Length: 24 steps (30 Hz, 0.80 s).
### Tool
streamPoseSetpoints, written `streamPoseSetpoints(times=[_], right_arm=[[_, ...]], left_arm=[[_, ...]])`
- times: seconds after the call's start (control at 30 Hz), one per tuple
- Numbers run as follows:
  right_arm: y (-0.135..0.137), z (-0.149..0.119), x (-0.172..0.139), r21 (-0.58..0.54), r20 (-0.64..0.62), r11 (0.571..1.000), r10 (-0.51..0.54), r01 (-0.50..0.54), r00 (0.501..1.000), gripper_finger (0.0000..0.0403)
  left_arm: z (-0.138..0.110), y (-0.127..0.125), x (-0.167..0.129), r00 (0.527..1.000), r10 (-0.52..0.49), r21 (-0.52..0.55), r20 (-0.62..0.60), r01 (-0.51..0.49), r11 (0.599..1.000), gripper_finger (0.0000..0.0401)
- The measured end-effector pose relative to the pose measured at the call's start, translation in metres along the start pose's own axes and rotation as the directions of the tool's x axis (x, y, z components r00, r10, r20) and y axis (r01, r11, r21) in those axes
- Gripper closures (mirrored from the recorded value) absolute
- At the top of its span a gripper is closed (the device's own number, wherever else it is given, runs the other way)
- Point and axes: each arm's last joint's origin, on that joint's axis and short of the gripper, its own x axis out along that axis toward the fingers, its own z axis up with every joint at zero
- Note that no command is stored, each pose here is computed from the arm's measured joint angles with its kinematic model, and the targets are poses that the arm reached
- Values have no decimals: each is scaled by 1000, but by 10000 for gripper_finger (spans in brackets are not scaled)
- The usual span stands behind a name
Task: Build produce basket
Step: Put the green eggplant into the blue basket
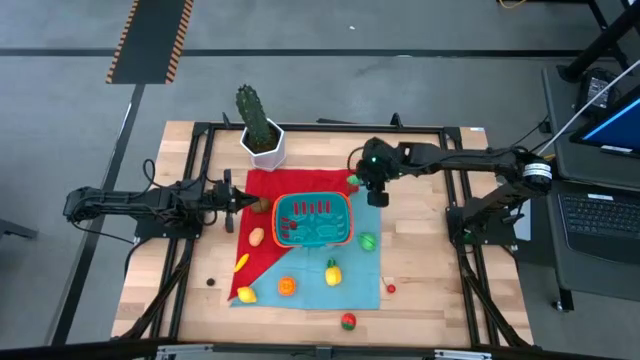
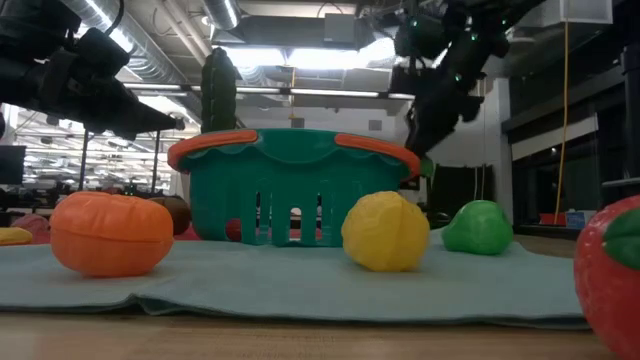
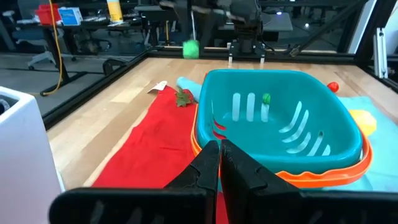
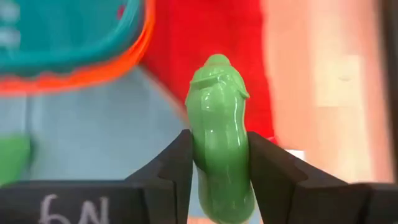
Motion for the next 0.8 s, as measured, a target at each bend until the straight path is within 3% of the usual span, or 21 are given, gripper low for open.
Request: streamPoseSetpoints(times=[0.33, 0.53, 0.6, 0.8], right_arm=[[1, -7, -23, 128, 103, 992, -32, 19, 994, 273], [10, -26, -26, 188, 278, 982, -52, -1, 959, 273], [15, -31, -27, 180, 369, 984, -56, -12, 928, 273], [29, -47, -26, 78, 653, 993, 16, -88, 757, 273]], left_arm=[[0, 0, 0, 1000, 0, 21, 0, 0, 1000, 393], [0, 0, 0, 1000, 0, 21, 0, 0, 1000, 393], [0, 0, 0, 1000, 0, 21, 0, 0, 1000, 393], [0, 0, 0, 1000, 0, 20, 0, 0, 1000, 393]])
